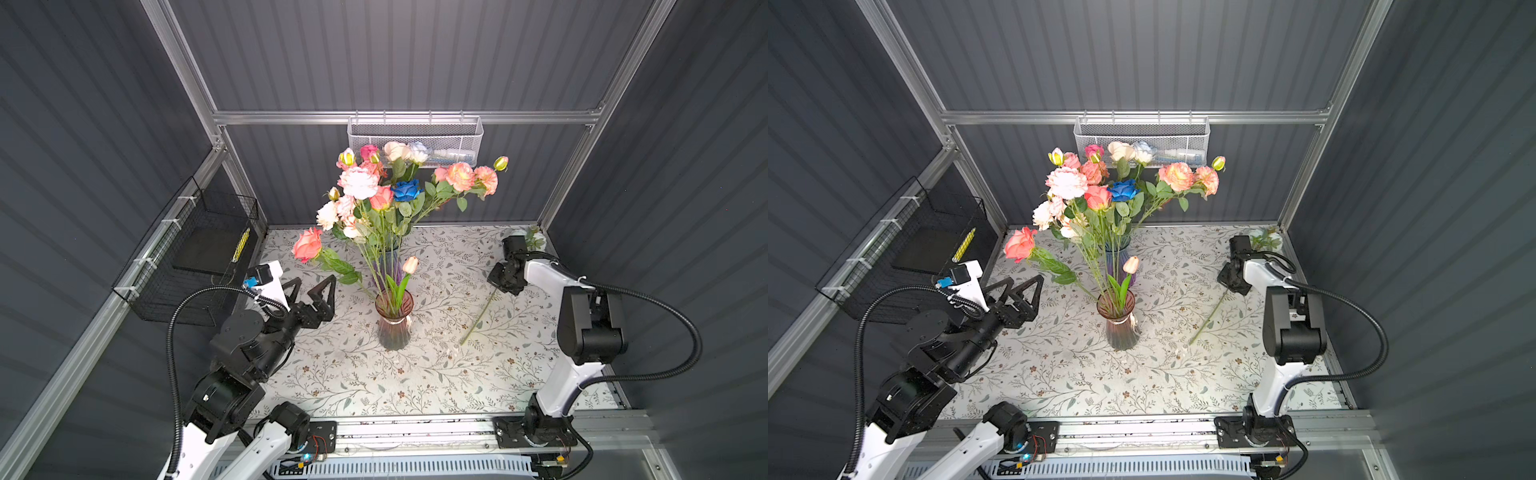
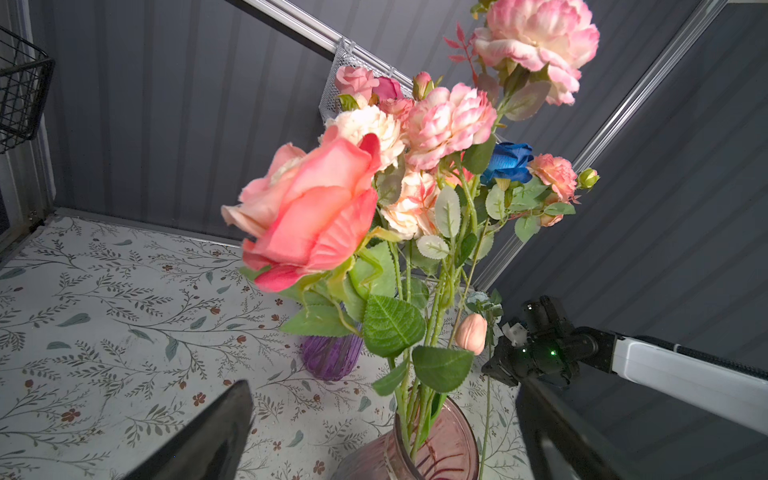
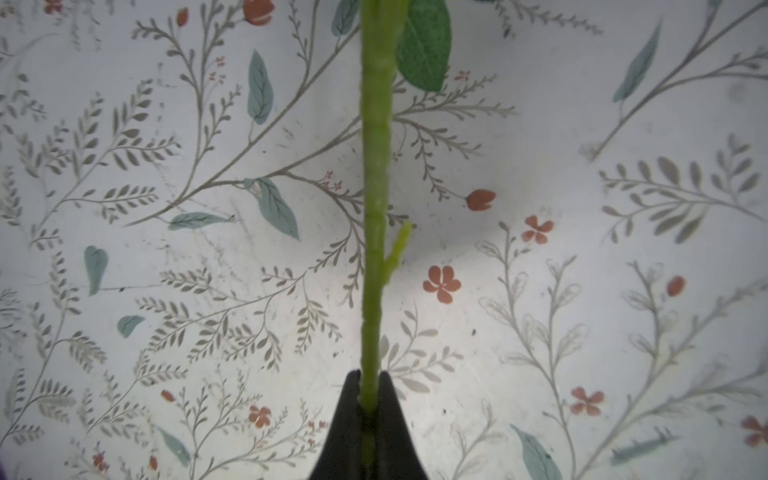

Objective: Arrange the flowers into the vase
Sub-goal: 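Move the right gripper to the white-flowered stem and grasp it, then lift the white flower upright and carry it toward the pink vase, then grasp the stem with the left gripper while the right gripper lowers it into the vase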

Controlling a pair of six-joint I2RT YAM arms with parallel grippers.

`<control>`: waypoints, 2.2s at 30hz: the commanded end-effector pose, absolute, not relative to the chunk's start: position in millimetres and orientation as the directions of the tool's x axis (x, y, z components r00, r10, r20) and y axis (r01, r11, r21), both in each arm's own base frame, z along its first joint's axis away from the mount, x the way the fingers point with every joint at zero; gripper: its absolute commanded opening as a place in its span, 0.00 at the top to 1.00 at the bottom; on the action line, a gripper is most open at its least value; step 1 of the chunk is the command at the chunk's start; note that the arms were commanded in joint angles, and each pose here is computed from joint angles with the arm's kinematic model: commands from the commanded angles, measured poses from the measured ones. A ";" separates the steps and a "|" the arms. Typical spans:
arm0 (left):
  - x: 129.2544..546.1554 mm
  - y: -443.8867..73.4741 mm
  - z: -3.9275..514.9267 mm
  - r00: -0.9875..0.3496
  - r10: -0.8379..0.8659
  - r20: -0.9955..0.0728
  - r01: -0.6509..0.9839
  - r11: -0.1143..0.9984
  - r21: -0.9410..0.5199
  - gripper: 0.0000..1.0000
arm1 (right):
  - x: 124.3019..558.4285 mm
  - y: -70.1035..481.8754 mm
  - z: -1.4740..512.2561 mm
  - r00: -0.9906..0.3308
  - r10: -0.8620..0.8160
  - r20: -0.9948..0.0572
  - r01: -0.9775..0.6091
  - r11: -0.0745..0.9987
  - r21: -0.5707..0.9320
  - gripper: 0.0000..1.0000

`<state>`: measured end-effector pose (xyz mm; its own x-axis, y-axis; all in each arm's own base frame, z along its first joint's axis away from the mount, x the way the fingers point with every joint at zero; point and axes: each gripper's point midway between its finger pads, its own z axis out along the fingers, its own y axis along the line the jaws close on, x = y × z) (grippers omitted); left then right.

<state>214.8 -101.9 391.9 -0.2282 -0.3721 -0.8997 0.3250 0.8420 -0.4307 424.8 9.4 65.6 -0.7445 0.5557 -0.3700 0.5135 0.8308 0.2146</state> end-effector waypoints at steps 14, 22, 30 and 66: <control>205.4 -113.4 408.1 -0.229 -0.312 -0.922 0.414 0.826 -0.382 0.00 | 337.1 63.3 143.8 -0.710 0.448 -0.543 0.319 0.893 0.319 1.00; 191.8 -142.8 418.7 -0.267 -0.251 -0.930 0.567 0.739 -0.362 0.00 | 288.3 108.9 228.6 -0.626 0.316 -0.713 0.035 0.925 0.379 1.00; 178.5 -172.7 427.2 -0.307 -0.210 -0.928 0.701 0.610 -0.370 0.01 | 236.7 131.0 293.8 -0.473 0.309 -0.825 -0.210 0.870 0.446 1.00; 168.9 -254.0 515.3 -0.294 -0.222 -0.930 0.944 0.086 -0.319 0.19 | 155.6 325.4 469.9 -0.297 0.097 -0.950 -0.901 0.302 0.313 1.00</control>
<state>185.8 -256.4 490.5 -0.3405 -0.1956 -0.9197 0.9140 0.1607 -0.3726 163.4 320.8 434.9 -0.3686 0.0278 -0.9292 -0.8615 0.3653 0.3527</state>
